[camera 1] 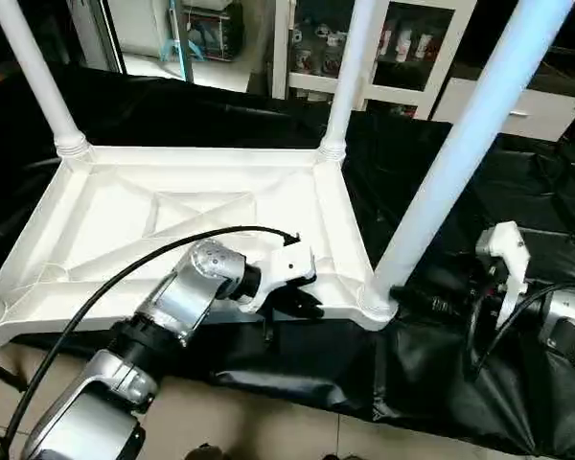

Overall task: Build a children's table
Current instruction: Insert table leg to table base

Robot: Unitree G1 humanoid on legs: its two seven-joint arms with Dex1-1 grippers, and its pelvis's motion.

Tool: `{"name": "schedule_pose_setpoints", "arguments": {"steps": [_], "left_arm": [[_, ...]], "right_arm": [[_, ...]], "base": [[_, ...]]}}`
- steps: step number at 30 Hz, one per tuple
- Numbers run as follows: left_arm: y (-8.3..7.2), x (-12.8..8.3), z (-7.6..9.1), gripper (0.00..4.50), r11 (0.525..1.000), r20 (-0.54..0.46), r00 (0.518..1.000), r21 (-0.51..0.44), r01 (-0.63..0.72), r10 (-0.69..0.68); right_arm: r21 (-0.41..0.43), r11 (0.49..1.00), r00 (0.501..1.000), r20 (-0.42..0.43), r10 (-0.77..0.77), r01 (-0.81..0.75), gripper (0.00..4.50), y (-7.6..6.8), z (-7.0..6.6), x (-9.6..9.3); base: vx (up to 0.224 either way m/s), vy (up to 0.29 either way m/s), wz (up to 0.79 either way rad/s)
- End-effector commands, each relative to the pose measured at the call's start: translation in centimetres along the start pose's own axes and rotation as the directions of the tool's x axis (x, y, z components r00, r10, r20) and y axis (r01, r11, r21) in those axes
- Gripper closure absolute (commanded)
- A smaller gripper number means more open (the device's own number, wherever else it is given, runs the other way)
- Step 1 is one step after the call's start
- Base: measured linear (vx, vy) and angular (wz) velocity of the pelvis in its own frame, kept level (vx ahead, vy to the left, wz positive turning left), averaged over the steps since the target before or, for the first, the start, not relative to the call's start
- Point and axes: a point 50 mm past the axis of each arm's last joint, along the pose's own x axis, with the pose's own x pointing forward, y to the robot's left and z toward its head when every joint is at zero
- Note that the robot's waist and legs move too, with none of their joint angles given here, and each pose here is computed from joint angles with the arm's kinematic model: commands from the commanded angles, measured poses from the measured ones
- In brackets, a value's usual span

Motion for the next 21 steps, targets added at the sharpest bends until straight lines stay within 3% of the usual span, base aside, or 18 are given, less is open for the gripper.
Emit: {"name": "schedule_pose_setpoints", "arguments": {"steps": [1,6,7,9,21], "left_arm": [[-0.6,0.6,1.4,4.50,0.997,0.050,0.997,0.052,0.062,-0.065],[-0.6,0.4,1.4,4.50,0.996,0.038,0.996,0.056,0.072,-0.075],[-0.6,0.4,1.4,4.50,0.996,0.037,0.996,0.057,0.074,-0.076],[-0.7,0.4,1.4,4.50,0.995,0.034,0.996,0.058,0.076,-0.078],[-0.7,0.1,1.1,4.50,0.995,0.014,0.997,0.055,0.077,-0.078]], "right_arm": [[-0.036,0.999,0.999,-0.016,0.031,-0.031,0.03,0.0,0.5,0.1],[-0.059,0.995,0.996,-0.041,0.080,-0.082,0.03,-0.1,0.5,0.7],[-0.063,0.994,0.996,-0.042,0.083,-0.086,0.30,-0.1,0.6,0.8],[-0.064,0.993,0.995,-0.044,0.095,-0.097,0.30,-0.2,0.6,1.0],[-0.055,0.975,0.971,-0.114,0.209,-0.217,1.26,-0.4,0.1,1.9]], "base": [[0.000,0.000,0.00],[0.000,0.000,0.00],[0.000,0.000,0.00],[0.000,0.000,0.00],[0.000,0.000,0.00]]}}
